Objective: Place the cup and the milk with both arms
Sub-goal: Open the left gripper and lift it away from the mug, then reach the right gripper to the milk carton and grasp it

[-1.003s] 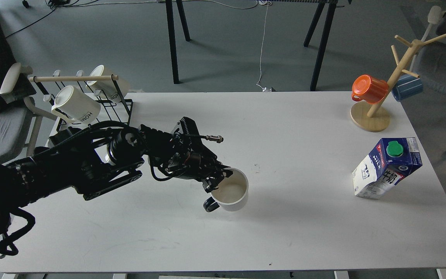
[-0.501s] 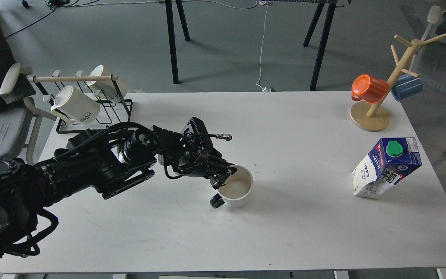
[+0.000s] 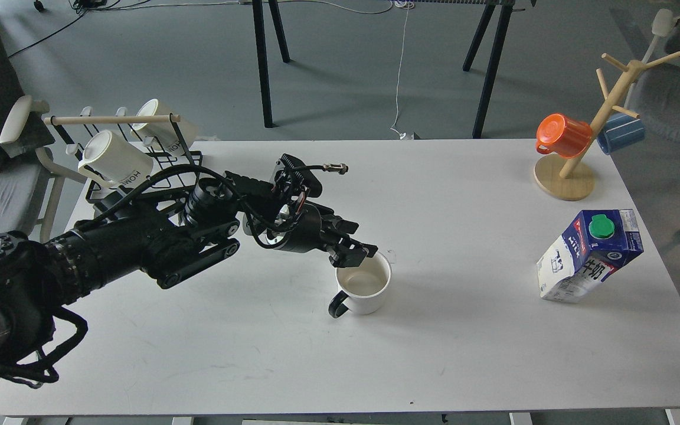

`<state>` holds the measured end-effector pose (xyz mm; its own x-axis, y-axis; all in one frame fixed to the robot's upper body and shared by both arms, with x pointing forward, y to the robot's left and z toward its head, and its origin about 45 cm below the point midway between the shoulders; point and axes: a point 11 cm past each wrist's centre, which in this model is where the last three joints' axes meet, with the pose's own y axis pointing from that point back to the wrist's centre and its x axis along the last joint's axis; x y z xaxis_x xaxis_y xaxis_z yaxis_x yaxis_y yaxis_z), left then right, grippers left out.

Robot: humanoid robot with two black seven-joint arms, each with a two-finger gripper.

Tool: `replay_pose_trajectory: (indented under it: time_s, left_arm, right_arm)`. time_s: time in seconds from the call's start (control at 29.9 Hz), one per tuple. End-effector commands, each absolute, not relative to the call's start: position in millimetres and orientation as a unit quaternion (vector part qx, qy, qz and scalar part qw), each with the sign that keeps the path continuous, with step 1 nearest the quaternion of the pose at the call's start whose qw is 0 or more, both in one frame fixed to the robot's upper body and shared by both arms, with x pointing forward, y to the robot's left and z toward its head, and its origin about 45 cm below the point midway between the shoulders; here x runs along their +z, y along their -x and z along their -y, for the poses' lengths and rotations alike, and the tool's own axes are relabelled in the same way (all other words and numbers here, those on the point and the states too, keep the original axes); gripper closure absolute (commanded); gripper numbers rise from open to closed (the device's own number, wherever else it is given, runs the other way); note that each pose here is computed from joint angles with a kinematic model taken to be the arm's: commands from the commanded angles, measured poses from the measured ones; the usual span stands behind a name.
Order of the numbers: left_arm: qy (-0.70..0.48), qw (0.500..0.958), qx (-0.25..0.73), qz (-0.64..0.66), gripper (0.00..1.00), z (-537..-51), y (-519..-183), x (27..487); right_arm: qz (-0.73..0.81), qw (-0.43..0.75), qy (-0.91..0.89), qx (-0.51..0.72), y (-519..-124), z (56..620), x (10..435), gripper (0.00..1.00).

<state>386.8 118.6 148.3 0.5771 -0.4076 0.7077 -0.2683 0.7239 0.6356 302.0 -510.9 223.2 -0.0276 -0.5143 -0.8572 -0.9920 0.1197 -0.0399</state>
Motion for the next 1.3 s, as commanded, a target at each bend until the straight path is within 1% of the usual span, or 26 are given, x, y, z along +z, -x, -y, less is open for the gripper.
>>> replay_pose_trajectory:
  time_s: [0.0, 0.1, 0.2, 0.23, 0.3, 0.47, 0.57, 0.63, 0.8, 0.9, 1.0, 1.27]
  left_arm:
    - [-0.352, 0.862, 0.014, 0.364, 0.2, -137.1, -402.5, 175.4]
    - [-0.291, 0.893, 0.109, 0.326, 0.2, -155.4, -427.3, 219.5]
    - [-0.194, 0.914, 0.206, 0.29, 0.2, -176.8, -444.3, 269.2]
    - [-0.161, 0.918, 0.238, 0.274, 0.2, -189.7, -448.5, 284.7]
    - [-0.117, 0.921, 0.283, 0.242, 0.2, -214.3, -453.1, 302.3]
    - [-0.019, 0.912, 0.375, 0.167, 0.2, -267.8, -459.8, 333.5]
    - [0.019, 0.9, 0.416, 0.132, 0.2, -298.6, -459.1, 341.6]
    - [0.027, 0.896, 0.427, 0.122, 0.2, -307.3, -457.9, 341.0]
    - [0.019, 0.898, 0.429, 0.1, 0.2, -307.3, -452.1, 318.2]
    - [0.019, 0.9, 0.425, 0.096, 0.2, -304.0, -450.6, 313.7]
    - [0.024, 0.905, 0.415, 0.097, 0.2, -296.6, -448.0, 316.2]
    - [0.025, 0.906, 0.411, 0.1, 0.2, -295.7, -446.6, 318.6]
  right_arm:
    - [-0.63, 0.379, 0.599, 0.319, -304.0, 504.7, 235.8, 0.02]
    - [-0.609, 0.377, 0.615, 0.33, -302.7, 496.6, 255.1, 0.01]
    - [-0.601, 0.409, 0.579, 0.369, -290.4, 501.2, 257.0, 0.01]
    - [-0.594, 0.416, 0.563, 0.395, -283.4, 499.8, 251.7, 0.01]
    - [-0.593, 0.421, 0.522, 0.446, -259.9, 499.5, 228.1, 0.01]
    - [-0.625, 0.407, 0.435, 0.505, -197.2, 503.1, 177.1, 0.01]
    - [-0.638, 0.388, 0.404, 0.528, -166.8, 499.9, 153.3, 0.01]
    - [-0.639, 0.385, 0.393, 0.538, -156.2, 496.1, 144.5, 0.01]
    - [-0.624, 0.386, 0.382, 0.562, -152.9, 474.3, 125.6, 0.01]
    - [-0.586, 0.396, 0.409, 0.577, -181.5, 442.2, 121.0, 0.01]
    - [-0.563, 0.389, 0.434, 0.586, -196.5, 415.7, 114.6, 0.01]
    - [-0.547, 0.384, 0.442, 0.599, -196.9, 377.1, 84.0, 0.01]
